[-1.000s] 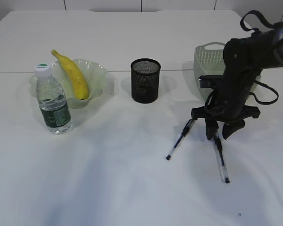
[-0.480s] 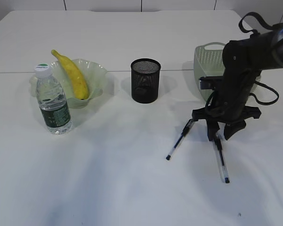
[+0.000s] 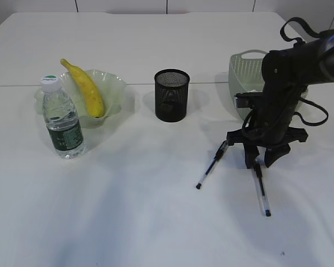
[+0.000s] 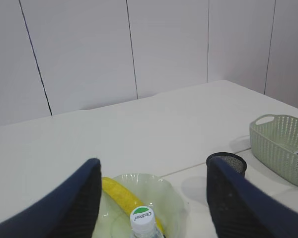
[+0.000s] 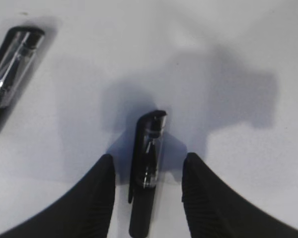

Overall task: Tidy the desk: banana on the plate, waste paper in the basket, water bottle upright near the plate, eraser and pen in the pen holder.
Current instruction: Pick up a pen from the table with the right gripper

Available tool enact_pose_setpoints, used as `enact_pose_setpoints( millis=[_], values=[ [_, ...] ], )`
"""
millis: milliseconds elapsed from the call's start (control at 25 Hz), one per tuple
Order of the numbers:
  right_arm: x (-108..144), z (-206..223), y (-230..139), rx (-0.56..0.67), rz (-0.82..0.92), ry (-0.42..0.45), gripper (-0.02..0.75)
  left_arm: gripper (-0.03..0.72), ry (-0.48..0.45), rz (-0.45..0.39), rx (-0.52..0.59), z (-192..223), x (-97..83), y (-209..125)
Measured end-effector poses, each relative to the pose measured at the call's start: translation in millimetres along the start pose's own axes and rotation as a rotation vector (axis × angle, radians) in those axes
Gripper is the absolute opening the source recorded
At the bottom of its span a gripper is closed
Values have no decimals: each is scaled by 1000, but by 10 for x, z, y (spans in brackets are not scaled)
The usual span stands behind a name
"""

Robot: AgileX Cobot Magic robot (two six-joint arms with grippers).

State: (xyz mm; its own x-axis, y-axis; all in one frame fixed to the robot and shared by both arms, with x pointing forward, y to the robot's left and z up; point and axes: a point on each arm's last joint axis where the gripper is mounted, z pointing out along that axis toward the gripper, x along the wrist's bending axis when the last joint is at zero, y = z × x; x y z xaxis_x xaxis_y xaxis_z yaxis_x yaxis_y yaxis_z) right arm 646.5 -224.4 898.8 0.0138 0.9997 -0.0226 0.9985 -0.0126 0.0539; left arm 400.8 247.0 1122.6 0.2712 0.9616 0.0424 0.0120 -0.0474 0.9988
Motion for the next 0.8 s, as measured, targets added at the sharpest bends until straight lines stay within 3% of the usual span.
enact_pose_setpoints(
  millis=[280,520,800],
  values=[
    [0,0,0,0,1,0,330,475,0,0,0,0,0,0],
    [-1,0,-5,6,2,-1,239,475,0,0,0,0,0,0],
    [6,11,-21,25,16,5,198,475,0,0,0,0,0,0]
  ],
)
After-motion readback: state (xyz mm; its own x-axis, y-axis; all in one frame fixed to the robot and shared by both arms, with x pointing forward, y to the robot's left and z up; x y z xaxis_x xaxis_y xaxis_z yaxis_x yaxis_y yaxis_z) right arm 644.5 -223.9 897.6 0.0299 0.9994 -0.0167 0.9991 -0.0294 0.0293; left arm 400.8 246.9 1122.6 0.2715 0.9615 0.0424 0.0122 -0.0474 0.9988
